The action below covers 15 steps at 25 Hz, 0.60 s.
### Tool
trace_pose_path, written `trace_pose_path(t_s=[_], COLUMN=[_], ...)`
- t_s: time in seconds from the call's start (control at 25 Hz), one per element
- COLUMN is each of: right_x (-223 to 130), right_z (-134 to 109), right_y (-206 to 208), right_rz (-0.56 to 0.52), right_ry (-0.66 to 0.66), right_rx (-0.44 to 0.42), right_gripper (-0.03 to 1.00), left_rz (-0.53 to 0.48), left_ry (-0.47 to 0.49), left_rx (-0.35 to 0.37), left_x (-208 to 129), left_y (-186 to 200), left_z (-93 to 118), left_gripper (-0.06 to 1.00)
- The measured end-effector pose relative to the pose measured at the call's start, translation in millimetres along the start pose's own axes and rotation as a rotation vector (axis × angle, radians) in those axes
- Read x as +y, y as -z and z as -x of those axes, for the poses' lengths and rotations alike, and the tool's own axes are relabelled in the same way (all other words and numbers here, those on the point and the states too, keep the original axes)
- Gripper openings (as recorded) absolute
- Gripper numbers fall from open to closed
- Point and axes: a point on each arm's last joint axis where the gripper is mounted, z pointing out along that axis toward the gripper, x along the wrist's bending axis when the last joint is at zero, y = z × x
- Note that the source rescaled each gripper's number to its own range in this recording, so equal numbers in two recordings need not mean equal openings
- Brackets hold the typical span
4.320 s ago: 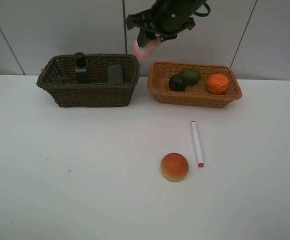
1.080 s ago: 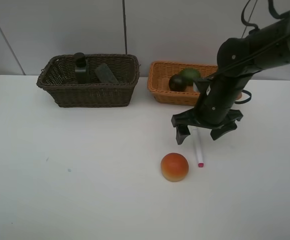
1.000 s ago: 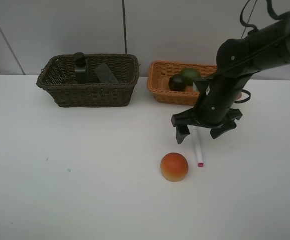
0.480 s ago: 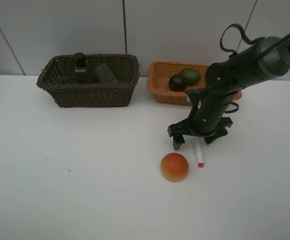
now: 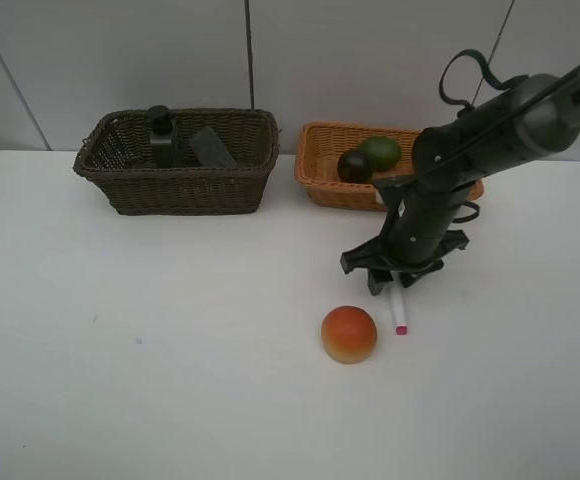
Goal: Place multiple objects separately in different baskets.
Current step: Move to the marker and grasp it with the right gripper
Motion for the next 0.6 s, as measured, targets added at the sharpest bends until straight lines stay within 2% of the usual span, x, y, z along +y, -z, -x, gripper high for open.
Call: trace_pose_path(t_s=[0.08, 0.12, 0.6], right_x=[0.7, 0.9, 2.1], right_z=[-0.4, -0.6, -1.8], right_y=[-0.6, -0.9, 5.3], right_rz=[0.005, 0.006, 0.032], right_ry=[-0.002, -0.005, -0.025], right_rx=[0.003, 0.006, 0.024], right_gripper=[0.03, 0.00, 0.00], left_rz=[0.000, 0.000, 0.000], left_ry=[0.000, 0.000, 0.000], left_rx=[0.000, 0.000, 0.000], left_x=[0.0, 0.0, 0.0], left_y=[0.0, 0.0, 0.0], left_z=[0.0, 0.0, 0.0], left_gripper=[0.98, 0.98, 0.98])
